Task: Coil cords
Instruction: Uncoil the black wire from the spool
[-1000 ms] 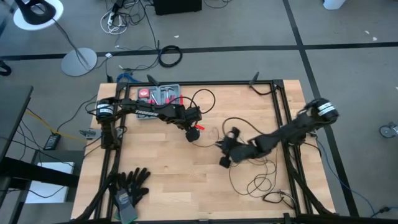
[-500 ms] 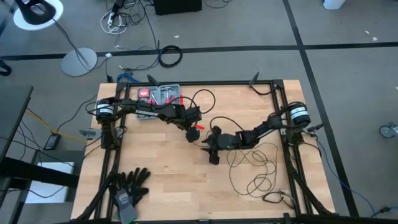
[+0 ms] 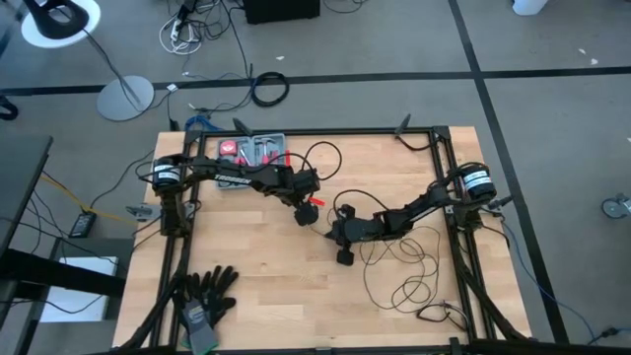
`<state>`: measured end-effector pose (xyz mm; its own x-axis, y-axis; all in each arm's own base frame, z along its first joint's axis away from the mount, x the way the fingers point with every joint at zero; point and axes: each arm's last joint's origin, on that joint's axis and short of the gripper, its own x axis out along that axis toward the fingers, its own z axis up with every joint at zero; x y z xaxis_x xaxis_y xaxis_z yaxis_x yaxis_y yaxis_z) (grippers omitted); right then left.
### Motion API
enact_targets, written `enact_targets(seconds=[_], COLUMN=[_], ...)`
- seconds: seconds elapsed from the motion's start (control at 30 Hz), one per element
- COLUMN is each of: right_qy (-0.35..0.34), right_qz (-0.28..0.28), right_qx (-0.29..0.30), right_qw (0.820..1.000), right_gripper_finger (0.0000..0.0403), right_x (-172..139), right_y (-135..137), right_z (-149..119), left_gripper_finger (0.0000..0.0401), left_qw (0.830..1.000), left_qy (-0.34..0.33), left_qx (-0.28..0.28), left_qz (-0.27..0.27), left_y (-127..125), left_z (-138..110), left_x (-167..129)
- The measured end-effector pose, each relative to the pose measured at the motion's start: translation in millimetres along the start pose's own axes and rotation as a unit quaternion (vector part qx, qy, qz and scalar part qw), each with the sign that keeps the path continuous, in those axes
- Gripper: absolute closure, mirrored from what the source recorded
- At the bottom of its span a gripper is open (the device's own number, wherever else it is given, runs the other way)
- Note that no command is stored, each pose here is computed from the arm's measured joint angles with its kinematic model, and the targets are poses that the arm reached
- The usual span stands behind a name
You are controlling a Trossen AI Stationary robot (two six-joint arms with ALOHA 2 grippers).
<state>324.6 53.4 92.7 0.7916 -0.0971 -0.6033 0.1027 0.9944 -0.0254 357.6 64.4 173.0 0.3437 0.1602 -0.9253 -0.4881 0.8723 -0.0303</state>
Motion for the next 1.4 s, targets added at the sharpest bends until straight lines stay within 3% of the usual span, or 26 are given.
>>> enact_targets(seconds=[0.27, 0.53, 1.07, 1.4], right_qy=[0.105, 0.164, 0.221, 0.184], right_qz=[0.004, -0.016, -0.084, -0.113], right_qx=[0.020, 0.042, 0.094, 0.095], right_qw=[0.994, 0.985, 0.967, 0.972], right_gripper_finger=[0.0398, 0.0401, 0.0402, 0.0395], right_x=[-44, -88, -144, -150], right_y=[18, 36, 58, 63], right_z=[-1, -6, -29, -31], left_gripper_finger=[0.0107, 0.0107, 0.0107, 0.0107], left_qw=[1.000, 1.000, 1.000, 1.000], left_qy=[0.001, 0.001, 0.008, 0.006], left_qx=[0.001, 0.001, 0.001, 0.000], left_qz=[0.000, 0.001, 0.003, 0.002], left_y=[0, 0, 1, 0], left_z=[0, 0, -2, -1], left_x=[0, 0, 0, 0])
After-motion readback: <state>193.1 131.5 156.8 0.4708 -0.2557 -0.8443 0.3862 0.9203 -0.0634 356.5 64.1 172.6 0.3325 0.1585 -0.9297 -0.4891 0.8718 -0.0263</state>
